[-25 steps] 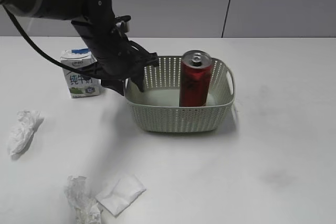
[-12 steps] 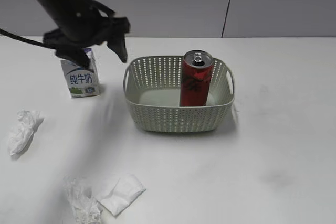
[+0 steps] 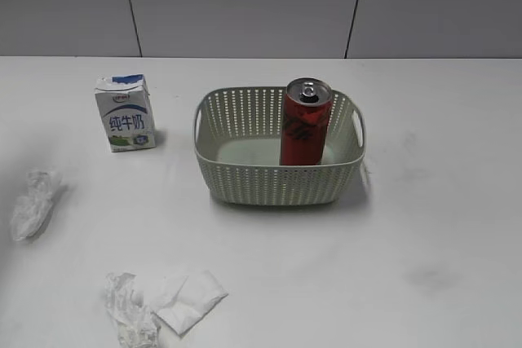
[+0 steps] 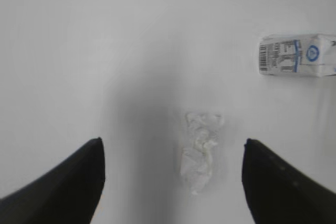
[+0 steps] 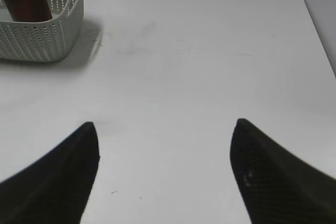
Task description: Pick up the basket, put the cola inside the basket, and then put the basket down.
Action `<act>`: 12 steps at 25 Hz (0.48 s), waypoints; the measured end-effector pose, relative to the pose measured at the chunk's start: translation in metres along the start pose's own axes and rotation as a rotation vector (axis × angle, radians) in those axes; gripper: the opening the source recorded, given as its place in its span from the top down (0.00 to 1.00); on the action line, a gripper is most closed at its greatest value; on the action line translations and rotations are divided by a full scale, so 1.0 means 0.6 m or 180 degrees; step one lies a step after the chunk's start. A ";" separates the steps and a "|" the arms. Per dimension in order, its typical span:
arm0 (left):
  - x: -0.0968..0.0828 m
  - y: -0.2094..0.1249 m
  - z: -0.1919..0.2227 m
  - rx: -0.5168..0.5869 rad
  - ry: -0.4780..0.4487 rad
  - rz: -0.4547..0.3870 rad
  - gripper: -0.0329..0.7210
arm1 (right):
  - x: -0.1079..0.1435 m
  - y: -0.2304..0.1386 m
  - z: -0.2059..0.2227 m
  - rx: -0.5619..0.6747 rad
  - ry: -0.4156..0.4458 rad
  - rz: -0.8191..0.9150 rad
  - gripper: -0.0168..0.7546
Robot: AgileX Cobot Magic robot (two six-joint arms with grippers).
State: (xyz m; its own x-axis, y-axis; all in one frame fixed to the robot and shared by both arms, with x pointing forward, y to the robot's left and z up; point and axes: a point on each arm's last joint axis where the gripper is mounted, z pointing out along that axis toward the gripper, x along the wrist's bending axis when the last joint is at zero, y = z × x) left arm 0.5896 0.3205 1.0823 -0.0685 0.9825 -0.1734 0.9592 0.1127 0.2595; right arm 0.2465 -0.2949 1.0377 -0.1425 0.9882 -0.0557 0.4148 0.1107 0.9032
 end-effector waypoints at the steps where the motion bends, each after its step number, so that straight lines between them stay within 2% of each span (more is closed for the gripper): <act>1: 0.003 -0.001 -0.005 -0.0017 0.0026 0.0057 0.14 | 0.000 0.000 0.000 0.0000 0.0000 0.0000 0.21; 6: -0.023 -0.040 -0.046 -0.0145 0.0010 0.0428 0.17 | 0.000 0.000 0.000 -0.0003 0.0000 0.0000 0.21; 12: -0.028 -0.162 -0.087 -0.0420 0.0035 0.0514 0.17 | 0.000 0.000 0.000 -0.0003 0.0000 0.0002 0.21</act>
State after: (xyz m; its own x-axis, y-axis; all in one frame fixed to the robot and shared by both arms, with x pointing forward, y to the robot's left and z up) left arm 0.4831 0.3006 1.1098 0.0795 0.9908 -0.1093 0.9138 -0.0286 0.4052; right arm 0.2465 -0.2949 1.0378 -0.1421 0.9883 -0.0551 0.4140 0.1099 0.9036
